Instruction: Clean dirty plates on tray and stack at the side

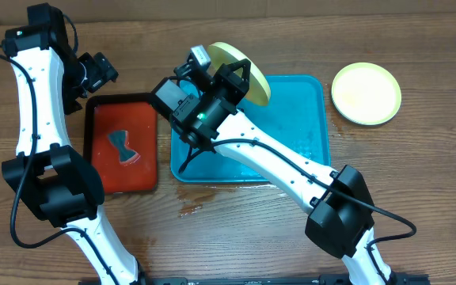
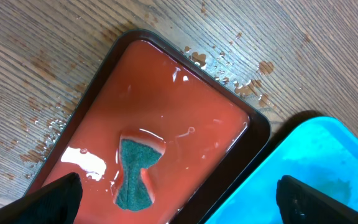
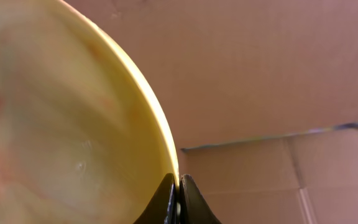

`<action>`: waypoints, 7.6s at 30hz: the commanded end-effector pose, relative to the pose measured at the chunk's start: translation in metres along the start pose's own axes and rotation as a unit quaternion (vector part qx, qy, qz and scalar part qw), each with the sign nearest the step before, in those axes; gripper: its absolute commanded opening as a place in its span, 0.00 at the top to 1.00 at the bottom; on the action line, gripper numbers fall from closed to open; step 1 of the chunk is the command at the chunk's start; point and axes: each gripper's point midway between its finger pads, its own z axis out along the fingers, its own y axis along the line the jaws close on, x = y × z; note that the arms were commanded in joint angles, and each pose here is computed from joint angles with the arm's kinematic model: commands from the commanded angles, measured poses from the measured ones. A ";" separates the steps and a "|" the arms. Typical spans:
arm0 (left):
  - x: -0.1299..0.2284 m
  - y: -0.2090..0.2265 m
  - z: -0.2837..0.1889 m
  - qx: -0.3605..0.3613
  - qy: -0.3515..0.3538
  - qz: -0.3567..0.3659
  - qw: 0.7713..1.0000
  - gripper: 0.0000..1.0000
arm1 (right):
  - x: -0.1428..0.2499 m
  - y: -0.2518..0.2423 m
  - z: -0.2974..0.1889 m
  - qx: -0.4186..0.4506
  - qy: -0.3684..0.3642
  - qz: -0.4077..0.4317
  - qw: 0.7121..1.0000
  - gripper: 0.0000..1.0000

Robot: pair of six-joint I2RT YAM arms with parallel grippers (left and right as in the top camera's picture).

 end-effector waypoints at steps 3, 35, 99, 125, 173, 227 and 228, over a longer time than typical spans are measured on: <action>-0.002 -0.006 -0.011 0.014 -0.011 0.012 1.000 0.00 | -0.005 -0.005 -0.002 -0.033 -0.008 -0.005 0.999 0.96; -0.002 -0.006 -0.011 0.014 -0.011 0.012 1.000 0.00 | 0.321 0.015 0.276 -0.486 0.366 0.535 0.586 0.96; -0.002 -0.006 -0.011 0.014 -0.011 0.012 1.000 0.00 | 0.265 -0.145 -0.056 -0.583 0.080 0.475 0.655 0.00; -0.002 -0.006 -0.011 0.014 -0.011 0.012 1.000 0.00 | 0.240 -0.091 -0.047 -0.450 -0.040 0.574 0.683 0.00; -0.002 -0.006 -0.011 0.014 -0.011 0.012 1.000 0.00 | 0.315 -0.013 0.010 -0.248 -0.199 0.676 0.665 0.00; -0.002 -0.006 -0.011 0.014 -0.011 0.012 1.000 0.00 | 0.315 -0.008 0.009 -0.247 -0.204 0.641 0.697 0.00; -0.002 -0.006 -0.011 0.014 -0.011 0.012 1.000 0.00 | 0.315 -0.008 0.009 -0.247 -0.205 0.641 0.697 0.00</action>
